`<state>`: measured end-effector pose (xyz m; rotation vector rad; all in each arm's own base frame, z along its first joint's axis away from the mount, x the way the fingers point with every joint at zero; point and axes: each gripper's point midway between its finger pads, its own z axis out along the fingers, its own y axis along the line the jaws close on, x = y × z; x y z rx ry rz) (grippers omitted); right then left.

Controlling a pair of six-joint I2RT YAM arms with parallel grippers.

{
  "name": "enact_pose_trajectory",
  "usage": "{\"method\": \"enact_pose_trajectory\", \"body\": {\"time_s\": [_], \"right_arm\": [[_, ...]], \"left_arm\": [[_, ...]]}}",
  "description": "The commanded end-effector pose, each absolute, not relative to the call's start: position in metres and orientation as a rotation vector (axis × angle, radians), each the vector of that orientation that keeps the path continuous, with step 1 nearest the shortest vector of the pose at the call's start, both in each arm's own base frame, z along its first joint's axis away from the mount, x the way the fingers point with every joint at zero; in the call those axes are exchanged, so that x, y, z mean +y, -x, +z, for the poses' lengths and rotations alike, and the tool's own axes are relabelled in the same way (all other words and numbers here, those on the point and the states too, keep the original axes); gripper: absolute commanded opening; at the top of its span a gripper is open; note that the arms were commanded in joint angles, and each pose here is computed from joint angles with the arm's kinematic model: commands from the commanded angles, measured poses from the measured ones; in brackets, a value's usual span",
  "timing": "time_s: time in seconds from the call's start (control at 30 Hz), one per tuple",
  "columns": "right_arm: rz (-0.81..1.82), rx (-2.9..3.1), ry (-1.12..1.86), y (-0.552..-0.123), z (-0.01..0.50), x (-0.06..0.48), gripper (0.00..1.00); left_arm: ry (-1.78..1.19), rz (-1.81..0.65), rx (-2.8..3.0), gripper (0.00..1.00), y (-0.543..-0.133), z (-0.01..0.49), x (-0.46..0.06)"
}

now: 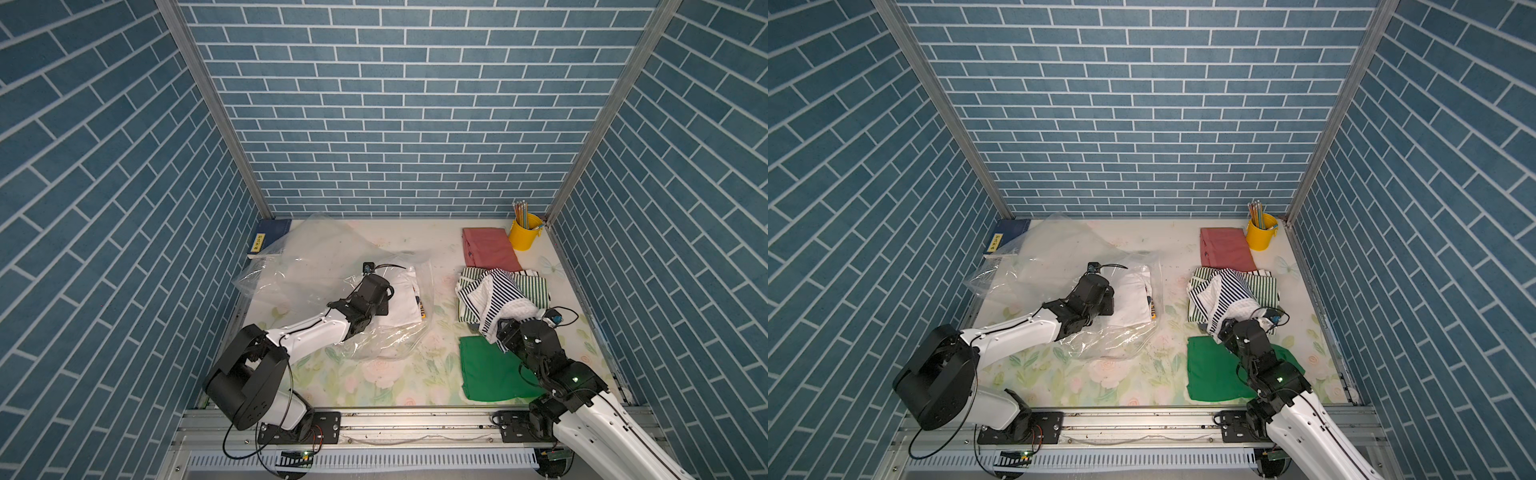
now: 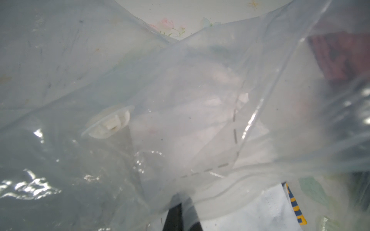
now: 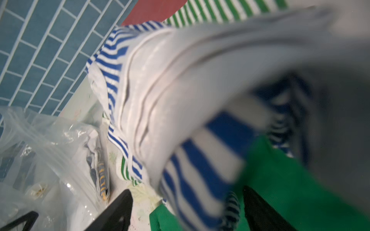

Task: Take the tank top out of the vacuum bag
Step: Place the tank top at the center of the board, then adjust the tank top at the center of the board.

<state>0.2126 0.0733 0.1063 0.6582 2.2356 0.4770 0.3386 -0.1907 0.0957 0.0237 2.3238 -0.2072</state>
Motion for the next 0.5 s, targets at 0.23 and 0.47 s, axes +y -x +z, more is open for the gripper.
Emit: {"method": "enact_pose_trajectory", "body": {"time_s": [0.23,0.47], "right_arm": [[0.504,2.248,-0.396,-0.236,0.115,0.102,0.32],[0.853,2.057,-0.321,-0.249,0.170,0.144,0.00]], "left_arm": [[-0.023,-0.194,2.311,0.00,-0.336,0.098,-0.184],[-0.022,-0.202,2.310,0.00,-0.335,0.099,-0.184]]}}
